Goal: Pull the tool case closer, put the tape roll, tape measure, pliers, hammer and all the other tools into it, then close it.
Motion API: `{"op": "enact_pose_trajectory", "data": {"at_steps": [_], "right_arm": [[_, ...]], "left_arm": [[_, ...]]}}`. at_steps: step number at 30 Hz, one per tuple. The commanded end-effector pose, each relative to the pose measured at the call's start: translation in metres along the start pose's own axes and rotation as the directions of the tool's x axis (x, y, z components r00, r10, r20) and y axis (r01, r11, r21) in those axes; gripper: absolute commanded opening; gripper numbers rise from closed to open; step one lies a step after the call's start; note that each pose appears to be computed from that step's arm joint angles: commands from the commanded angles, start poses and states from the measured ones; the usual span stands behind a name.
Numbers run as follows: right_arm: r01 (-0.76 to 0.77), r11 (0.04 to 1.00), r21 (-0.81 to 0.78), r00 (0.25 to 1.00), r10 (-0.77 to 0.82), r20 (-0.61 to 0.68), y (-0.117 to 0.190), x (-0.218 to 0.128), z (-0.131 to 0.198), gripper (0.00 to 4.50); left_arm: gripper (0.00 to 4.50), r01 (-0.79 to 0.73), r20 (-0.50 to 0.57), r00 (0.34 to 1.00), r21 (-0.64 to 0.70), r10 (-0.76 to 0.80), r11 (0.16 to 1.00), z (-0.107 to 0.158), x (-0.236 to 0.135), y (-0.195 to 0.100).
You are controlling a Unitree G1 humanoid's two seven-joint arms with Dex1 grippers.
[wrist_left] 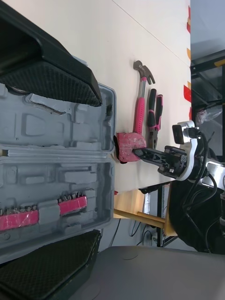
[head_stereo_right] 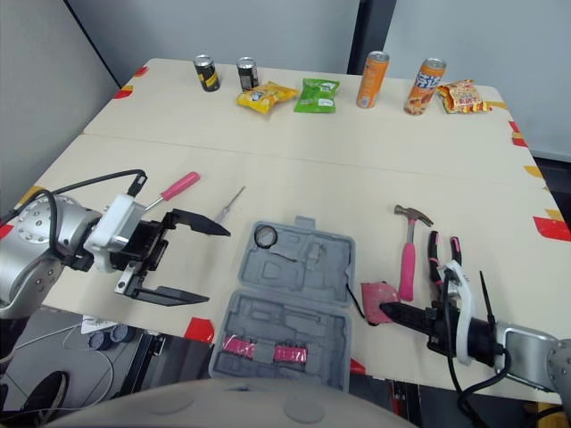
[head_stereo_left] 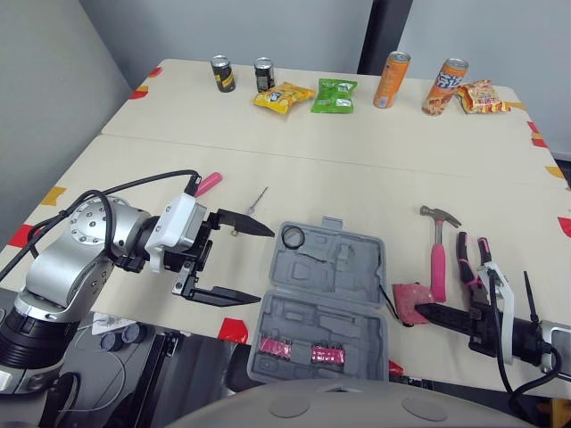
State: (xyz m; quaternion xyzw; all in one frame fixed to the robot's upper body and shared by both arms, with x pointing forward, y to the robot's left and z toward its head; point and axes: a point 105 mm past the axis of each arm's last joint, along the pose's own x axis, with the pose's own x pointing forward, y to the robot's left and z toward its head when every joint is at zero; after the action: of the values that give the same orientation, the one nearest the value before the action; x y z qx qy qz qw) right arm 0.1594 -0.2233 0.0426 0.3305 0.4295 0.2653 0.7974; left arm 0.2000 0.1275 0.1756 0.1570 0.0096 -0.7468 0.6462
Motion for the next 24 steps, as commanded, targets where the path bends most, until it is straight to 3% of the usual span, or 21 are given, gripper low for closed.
{"op": "enact_pose_trajectory", "data": {"at_steps": [1,9,13,16,20,24], "right_arm": [[-0.02,0.999,-0.045,0.999,0.021,0.024,0.006,-0.004,0.007,1.77],[-0.123,0.964,-0.237,0.991,0.132,0.024,0.02,-0.033,0.019,4.45],[-0.103,0.92,-0.379,0.995,0.09,-0.053,0.013,-0.047,0.014,4.45],[-0.06,0.777,-0.627,0.995,0.0,-0.096,0.0,-0.053,0.02,4.45],[-0.141,0.542,-0.829,0.989,0.042,-0.141,0.007,-0.049,0.031,4.45],[-0.28,0.199,-0.939,0.96,0.068,-0.272,0.012,-0.034,0.035,4.45]], "left_arm": [[4.5,0.021,-0.003,1.0,0.034,-0.021,0.999,0.006,0.001,-0.003],[4.5,0.017,-0.004,1.0,0.029,-0.017,0.999,0.006,0.0,-0.003],[4.5,0.015,-0.004,1.0,0.03,-0.015,0.999,0.006,-0.001,-0.003],[4.5,0.015,-0.005,1.0,0.033,-0.014,0.999,0.006,-0.002,-0.002],[4.5,0.014,-0.005,1.0,0.035,-0.014,0.999,0.006,-0.002,-0.002],[4.5,0.015,-0.003,1.0,0.037,-0.015,0.999,0.005,-0.002,-0.003]]}}
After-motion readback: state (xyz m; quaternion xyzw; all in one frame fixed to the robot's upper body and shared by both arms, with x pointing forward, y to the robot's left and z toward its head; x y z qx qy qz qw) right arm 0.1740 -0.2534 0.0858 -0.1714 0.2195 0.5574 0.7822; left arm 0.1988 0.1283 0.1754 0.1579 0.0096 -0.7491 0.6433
